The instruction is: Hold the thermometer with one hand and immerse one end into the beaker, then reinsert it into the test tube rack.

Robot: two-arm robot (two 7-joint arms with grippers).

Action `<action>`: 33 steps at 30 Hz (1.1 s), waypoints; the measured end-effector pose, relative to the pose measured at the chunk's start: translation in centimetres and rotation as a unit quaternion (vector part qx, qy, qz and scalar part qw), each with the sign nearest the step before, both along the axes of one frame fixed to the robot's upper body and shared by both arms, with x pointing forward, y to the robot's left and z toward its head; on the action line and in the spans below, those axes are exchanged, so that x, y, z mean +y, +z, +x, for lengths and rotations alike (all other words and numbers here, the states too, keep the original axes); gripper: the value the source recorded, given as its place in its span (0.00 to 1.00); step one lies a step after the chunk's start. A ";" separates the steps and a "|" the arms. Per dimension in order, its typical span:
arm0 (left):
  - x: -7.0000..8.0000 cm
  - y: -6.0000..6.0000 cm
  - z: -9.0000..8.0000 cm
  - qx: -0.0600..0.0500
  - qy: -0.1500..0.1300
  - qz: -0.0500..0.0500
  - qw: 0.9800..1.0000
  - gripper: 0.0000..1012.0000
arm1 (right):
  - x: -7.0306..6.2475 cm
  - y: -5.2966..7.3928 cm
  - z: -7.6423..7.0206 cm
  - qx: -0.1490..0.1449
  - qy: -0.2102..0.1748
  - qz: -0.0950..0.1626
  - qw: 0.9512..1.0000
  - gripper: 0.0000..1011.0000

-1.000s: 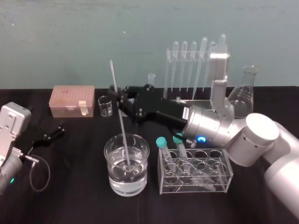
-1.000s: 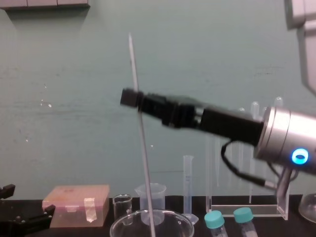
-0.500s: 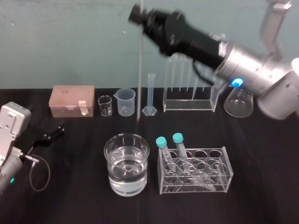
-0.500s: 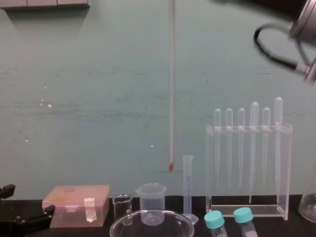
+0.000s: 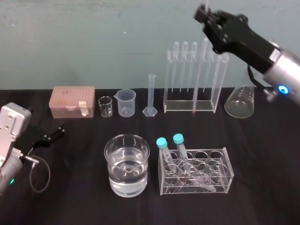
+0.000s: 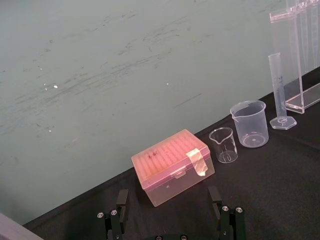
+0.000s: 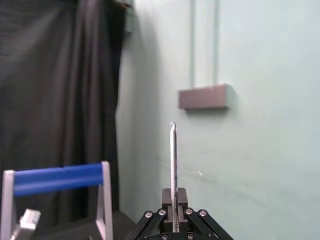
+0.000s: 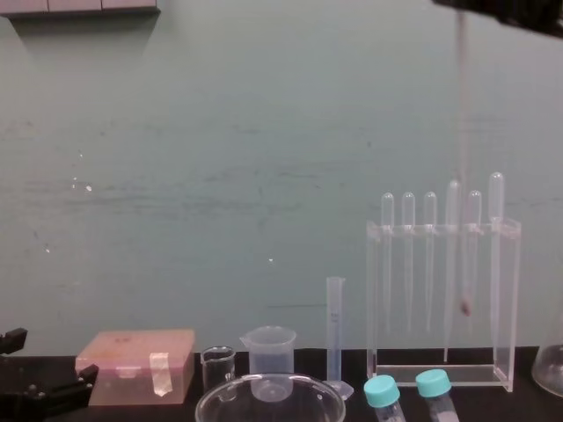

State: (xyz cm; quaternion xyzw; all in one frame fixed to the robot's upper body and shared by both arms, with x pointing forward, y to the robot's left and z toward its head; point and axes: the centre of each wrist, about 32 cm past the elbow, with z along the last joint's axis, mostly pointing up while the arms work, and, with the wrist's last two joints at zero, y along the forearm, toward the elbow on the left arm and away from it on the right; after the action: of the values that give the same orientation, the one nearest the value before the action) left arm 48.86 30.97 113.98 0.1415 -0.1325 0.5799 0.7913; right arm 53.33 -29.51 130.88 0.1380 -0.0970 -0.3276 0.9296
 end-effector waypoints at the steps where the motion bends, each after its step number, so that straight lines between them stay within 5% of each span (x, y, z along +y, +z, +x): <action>1: 0.0 0.0 0.0 0.000 0.000 0.000 1.000 1.00 | -0.2 -0.2 -0.3 0.005 -0.005 0.001 1.000 0.06; 15: 0.0 0.0 0.0 0.000 0.000 0.000 1.000 1.00 | -1.8 -2.4 -4.7 0.059 -0.025 -0.001 0.998 0.06; 33: 0.0 0.0 0.0 0.000 0.000 0.000 1.000 1.00 | -1.3 -5.6 -4.0 0.048 -0.012 -0.001 0.999 0.06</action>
State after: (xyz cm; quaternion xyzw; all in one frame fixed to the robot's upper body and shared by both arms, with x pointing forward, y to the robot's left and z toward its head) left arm 48.86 30.97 113.98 0.1415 -0.1324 0.5799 0.7913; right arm 49.35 -30.84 125.23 0.1204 -0.0539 -0.3446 0.9294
